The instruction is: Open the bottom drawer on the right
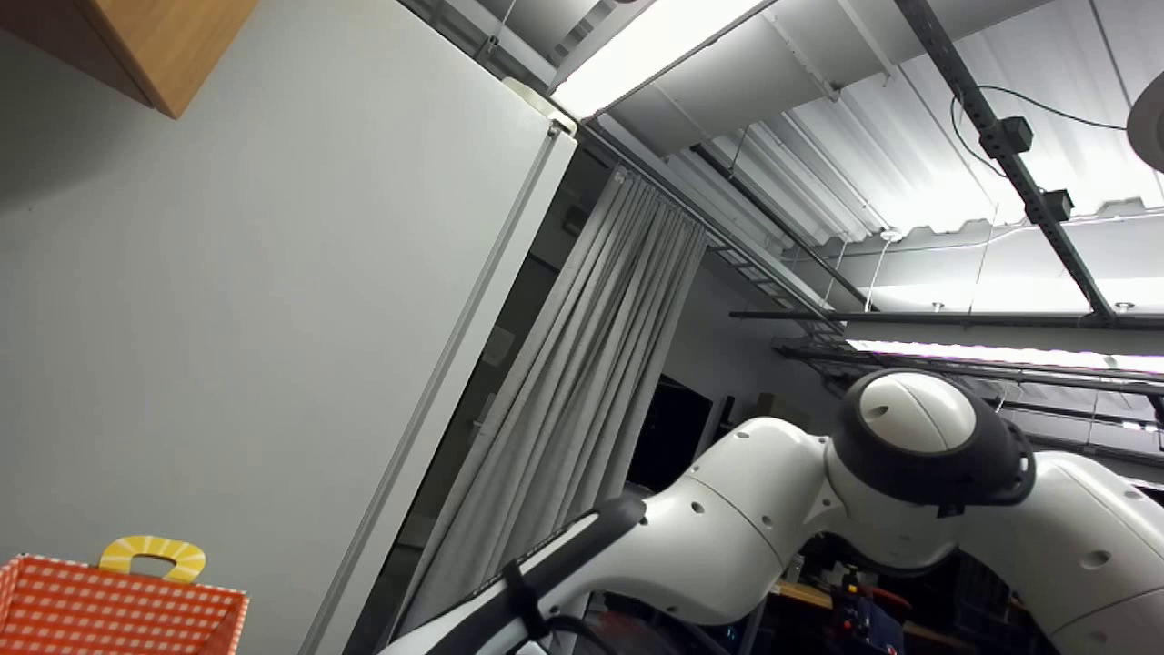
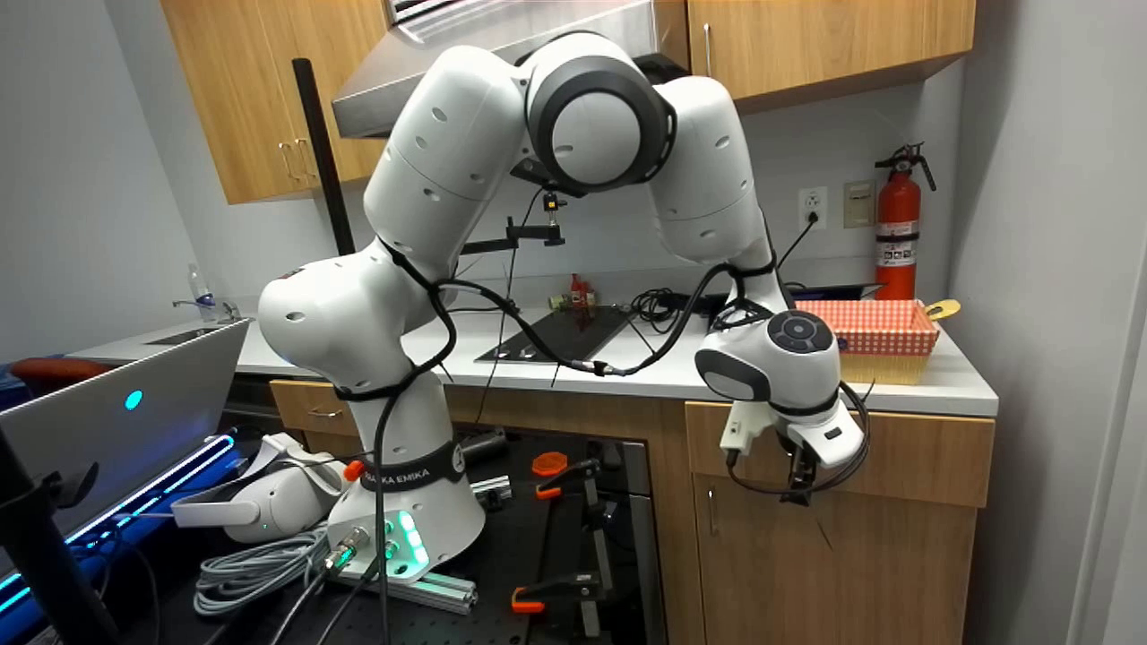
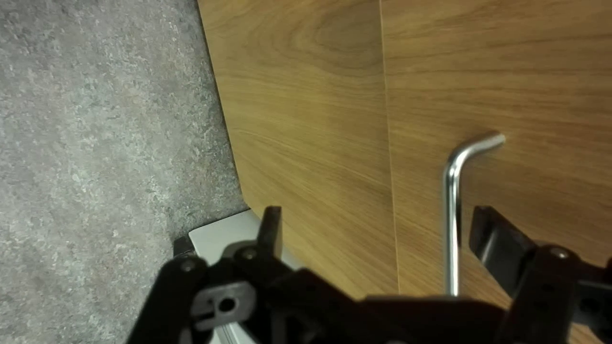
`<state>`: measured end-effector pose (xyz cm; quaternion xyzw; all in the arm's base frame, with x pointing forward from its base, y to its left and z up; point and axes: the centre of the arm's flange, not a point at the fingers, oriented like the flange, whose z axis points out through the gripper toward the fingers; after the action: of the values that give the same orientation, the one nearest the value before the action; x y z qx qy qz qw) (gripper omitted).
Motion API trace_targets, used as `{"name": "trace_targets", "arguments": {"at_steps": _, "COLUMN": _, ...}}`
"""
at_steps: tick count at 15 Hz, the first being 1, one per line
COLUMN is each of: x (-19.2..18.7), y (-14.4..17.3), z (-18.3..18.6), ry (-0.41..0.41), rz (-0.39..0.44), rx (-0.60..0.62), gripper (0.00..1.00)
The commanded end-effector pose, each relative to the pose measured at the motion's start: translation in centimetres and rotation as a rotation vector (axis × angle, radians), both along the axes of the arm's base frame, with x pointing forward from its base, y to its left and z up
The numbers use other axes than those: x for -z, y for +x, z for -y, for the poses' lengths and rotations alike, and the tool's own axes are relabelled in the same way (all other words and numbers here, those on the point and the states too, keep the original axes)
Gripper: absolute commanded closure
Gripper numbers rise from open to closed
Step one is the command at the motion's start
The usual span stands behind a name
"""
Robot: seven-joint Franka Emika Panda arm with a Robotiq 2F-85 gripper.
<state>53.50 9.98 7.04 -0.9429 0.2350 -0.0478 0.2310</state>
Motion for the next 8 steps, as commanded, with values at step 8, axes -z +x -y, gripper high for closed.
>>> {"name": "trace_targets", "arguments": {"at_steps": 8, "x": 1.8, "y": 1.2, "z": 3.4, "ry": -0.092, "rz": 0.003, "rx": -0.072, "gripper": 0.0}}
